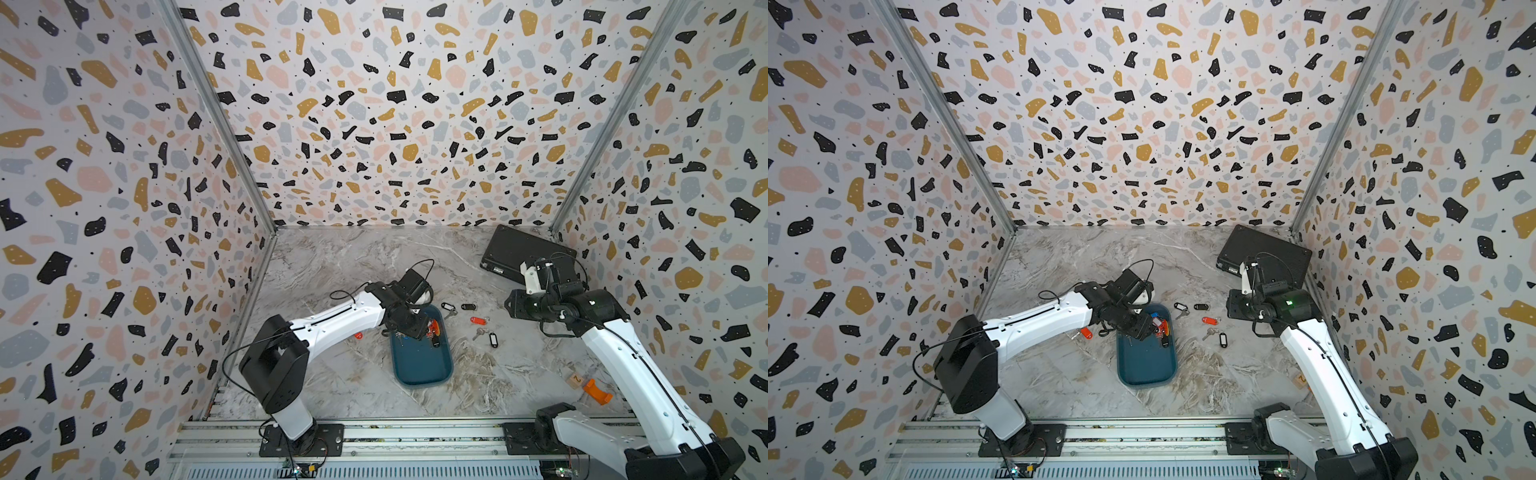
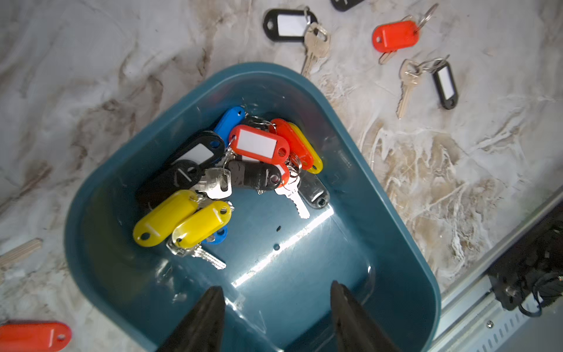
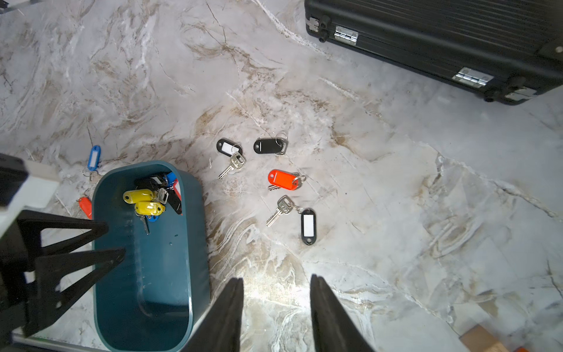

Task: Take the keys out of the storage box
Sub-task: Pick up the key from the storage box.

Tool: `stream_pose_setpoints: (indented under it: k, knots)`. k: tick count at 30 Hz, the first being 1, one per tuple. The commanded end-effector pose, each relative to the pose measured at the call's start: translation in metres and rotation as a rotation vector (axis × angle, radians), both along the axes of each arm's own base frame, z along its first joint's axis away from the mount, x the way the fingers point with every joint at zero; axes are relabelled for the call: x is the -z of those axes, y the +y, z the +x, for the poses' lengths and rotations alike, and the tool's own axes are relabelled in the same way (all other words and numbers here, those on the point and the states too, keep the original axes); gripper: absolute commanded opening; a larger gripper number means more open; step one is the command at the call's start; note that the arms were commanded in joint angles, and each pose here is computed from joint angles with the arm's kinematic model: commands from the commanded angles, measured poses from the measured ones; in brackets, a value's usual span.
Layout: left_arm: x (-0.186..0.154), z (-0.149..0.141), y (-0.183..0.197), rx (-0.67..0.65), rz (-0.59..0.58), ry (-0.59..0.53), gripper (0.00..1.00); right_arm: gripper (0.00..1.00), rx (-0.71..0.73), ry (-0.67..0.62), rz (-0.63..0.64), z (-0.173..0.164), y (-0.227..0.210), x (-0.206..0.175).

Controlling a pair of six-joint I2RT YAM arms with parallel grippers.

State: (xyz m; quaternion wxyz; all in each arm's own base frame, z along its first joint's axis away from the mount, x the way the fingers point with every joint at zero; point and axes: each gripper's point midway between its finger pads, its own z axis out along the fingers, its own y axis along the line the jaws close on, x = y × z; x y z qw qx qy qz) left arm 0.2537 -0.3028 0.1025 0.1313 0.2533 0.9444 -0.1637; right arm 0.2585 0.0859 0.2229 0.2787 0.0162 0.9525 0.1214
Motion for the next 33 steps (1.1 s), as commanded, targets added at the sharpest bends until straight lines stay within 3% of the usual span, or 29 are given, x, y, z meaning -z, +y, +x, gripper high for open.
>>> stream_pose_setpoints:
  k: [1,9,33]
  knots:
    - [0.000,0.008,-0.022,-0.022,-0.018,-0.027,0.56,0.41,0.012,0.005,-0.019,-0.008,-0.006,0.000]
    - [0.036,0.017,-0.031,-0.109,0.025,0.010,0.44,0.41,0.025,0.012,-0.018,-0.011,-0.008,0.004]
    - [0.057,0.033,-0.048,-0.158,0.076,-0.099,0.40,0.41,0.028,0.034,-0.010,-0.016,-0.008,0.013]
